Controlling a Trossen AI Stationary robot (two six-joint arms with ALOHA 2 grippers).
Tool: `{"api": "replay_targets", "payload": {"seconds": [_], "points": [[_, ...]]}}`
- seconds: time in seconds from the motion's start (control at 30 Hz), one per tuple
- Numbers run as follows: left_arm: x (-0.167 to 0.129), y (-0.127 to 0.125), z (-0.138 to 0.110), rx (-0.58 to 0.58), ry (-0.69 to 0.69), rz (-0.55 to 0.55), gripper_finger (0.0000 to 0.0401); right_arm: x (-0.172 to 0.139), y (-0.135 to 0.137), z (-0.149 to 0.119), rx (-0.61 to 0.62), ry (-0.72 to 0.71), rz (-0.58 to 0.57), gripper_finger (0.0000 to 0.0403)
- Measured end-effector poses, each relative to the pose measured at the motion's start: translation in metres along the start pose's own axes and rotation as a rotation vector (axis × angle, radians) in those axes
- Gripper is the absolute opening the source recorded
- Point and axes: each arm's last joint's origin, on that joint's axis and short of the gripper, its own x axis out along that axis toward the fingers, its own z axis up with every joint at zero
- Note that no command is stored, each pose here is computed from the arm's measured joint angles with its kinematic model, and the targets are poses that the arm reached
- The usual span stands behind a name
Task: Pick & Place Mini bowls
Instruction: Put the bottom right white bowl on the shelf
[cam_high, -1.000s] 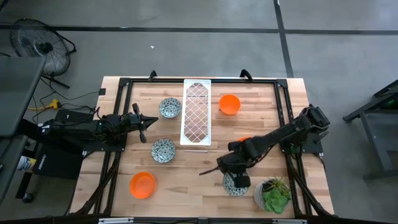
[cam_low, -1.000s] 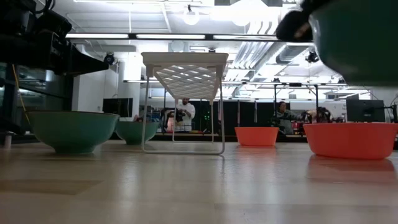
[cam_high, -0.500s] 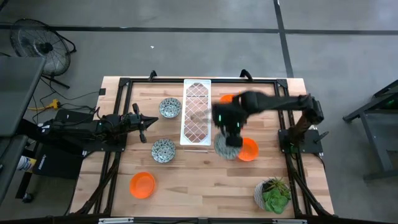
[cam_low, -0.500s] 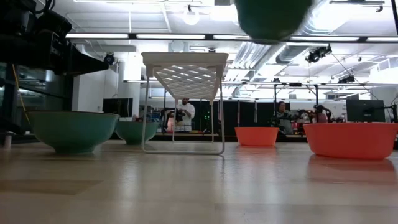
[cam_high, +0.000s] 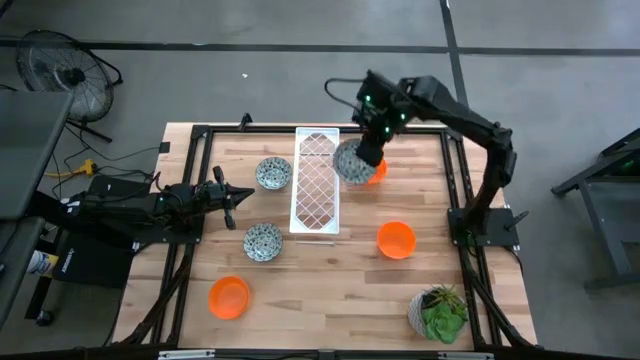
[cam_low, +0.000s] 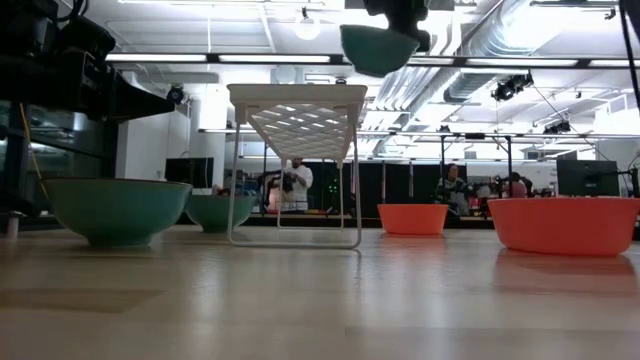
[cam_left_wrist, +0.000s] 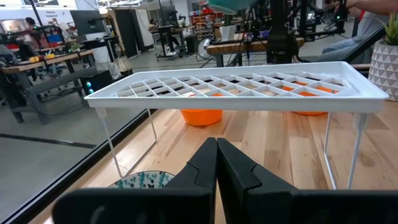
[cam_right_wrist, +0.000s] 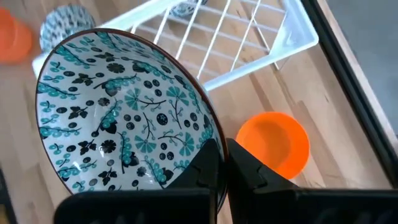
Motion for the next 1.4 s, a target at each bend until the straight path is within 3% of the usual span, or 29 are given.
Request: {"api": "replay_targets", "payload": {"seconds": [0.37,0.57,1.03,1.4], "points": [[0.0,0.0,0.0,0.0,0.0,0.0,0.0001,0.063,-0.047,0.047,0.148,0.079,0.032,0.0],[0.0,0.0,0.0,0.0,0.001,0.0,0.0001,0.09,-0.072,0.047,0.277,0.084,0.104,0.0],[0.0,0.0,0.0,0.0,0.0,0.0,0.0001,0.076,-0.079,0.056,0.395,-0.007,0.074,0.0],[0.0,0.0,0.0,0.0,0.0,0.0,0.0001,0.08,-0.063,0.063,0.352,-0.055,0.051,0.0002]]}}
